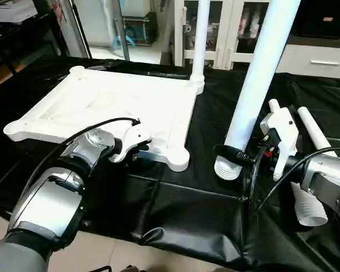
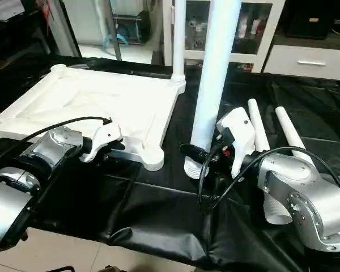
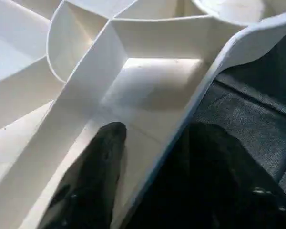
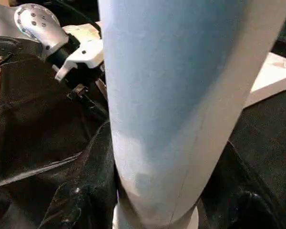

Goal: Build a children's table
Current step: Pick table leg

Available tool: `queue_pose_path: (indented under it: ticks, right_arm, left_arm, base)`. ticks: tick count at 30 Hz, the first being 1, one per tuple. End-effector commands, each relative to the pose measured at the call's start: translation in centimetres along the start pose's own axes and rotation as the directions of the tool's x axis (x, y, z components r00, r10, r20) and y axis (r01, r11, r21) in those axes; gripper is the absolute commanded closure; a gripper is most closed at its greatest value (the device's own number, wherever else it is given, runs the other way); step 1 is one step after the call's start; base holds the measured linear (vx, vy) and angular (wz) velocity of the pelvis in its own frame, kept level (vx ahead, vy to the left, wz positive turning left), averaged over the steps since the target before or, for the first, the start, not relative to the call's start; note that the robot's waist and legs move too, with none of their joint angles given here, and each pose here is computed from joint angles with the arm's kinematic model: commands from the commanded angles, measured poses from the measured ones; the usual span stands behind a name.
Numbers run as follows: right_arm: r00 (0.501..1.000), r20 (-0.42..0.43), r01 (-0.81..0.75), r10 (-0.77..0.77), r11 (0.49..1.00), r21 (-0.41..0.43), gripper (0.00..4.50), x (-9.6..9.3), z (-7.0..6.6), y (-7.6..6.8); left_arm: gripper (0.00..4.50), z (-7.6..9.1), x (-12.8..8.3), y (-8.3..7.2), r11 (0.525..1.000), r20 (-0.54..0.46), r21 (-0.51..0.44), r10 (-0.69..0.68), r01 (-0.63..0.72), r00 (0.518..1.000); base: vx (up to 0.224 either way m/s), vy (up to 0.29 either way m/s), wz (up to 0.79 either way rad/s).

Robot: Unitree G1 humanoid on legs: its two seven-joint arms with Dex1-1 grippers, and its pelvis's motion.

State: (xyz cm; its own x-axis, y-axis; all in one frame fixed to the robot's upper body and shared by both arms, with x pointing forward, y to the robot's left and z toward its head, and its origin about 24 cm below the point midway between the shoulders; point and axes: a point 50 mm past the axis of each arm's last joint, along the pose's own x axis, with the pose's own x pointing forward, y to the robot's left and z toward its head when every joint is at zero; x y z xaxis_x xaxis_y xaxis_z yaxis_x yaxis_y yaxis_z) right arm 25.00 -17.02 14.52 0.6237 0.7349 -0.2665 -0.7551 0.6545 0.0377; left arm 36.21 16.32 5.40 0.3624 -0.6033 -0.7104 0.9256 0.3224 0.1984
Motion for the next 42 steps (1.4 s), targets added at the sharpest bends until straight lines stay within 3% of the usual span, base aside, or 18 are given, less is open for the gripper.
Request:
queue_pose_path:
  ticks: [1, 11, 16, 23, 27, 30, 32, 36, 38, 42]
  right_arm:
    - [1.000, 0.006, -0.025, 0.025, 1.000, -0.012, 2.64, 0.0, 0.4, 0.4]
    - [0.999, 0.005, -0.035, 0.035, 0.999, -0.015, 2.64, 0.2, 0.3, 0.5]
    - [1.000, 0.025, -0.015, 0.015, 1.000, -0.014, 2.64, 0.7, 0.2, 0.1]
    - [0.996, 0.064, 0.053, -0.054, 0.998, 0.017, 2.64, 2.2, -0.1, -0.6]
    - [0.995, 0.071, 0.061, -0.063, 0.998, 0.027, 2.64, 2.7, -0.1, -0.8]
    - [0.996, 0.071, 0.056, -0.058, 0.998, 0.028, 2.64, 3.1, -0.2, -0.9]
    - [0.996, 0.076, 0.049, -0.051, 0.998, 0.026, 2.64, 3.5, -0.1, -1.0]
    - [0.996, 0.077, 0.049, -0.050, 0.999, 0.022, 2.64, 3.7, 0.0, -1.2]
    - [0.996, 0.078, 0.049, -0.050, 0.999, 0.020, 2.64, 3.7, 0.0, -1.3]
    - [0.996, 0.073, 0.044, -0.045, 0.999, 0.017, 2.64, 3.6, 0.0, -1.3]
  left_arm:
    - [2.12, -0.5, -0.4, 0.2, 1.000, -0.043, 0.012, -0.003, 0.004, 0.999]
    - [2.90, -1.9, -0.1, -1.4, 0.981, -0.136, 0.004, -0.193, 0.195, 0.972]
    - [3.24, -1.8, 0.6, -2.3, 0.967, -0.057, -0.076, -0.247, 0.242, 0.967]
    - [3.61, -0.3, 3.3, -4.2, 0.955, 0.140, -0.248, -0.128, 0.160, 0.982]
    - [3.67, 0.6, 3.9, -5.4, 0.959, 0.200, -0.225, -0.128, 0.173, 0.971]
    - [3.69, 1.5, 4.0, -6.1, 0.972, 0.258, -0.150, -0.136, 0.179, 0.957]
    - [3.70, 1.8, 3.7, -6.8, 0.980, 0.292, -0.046, -0.170, 0.192, 0.941]
    - [3.70, 1.6, 3.3, -7.2, 0.980, 0.266, -0.001, -0.192, 0.199, 0.945]
    - [3.14, 1.6, 2.9, -7.3, 0.983, 0.267, -0.006, -0.174, 0.182, 0.948]
    - [2.84, 1.7, 2.6, -7.1, 0.981, 0.278, 0.016, -0.189, 0.192, 0.942]
  base:
    - [0.000, 0.000, 0.00]
    - [0.000, 0.000, 0.00]
    - [0.000, 0.000, 0.00]
    - [0.000, 0.000, 0.00]
    - [0.000, 0.000, 0.00]
    - [0.000, 0.000, 0.00]
    - [0.000, 0.000, 0.00]
    - [0.000, 0.000, 0.00]
    - [0.000, 0.000, 0.00]
    - [0.000, 0.000, 0.00]
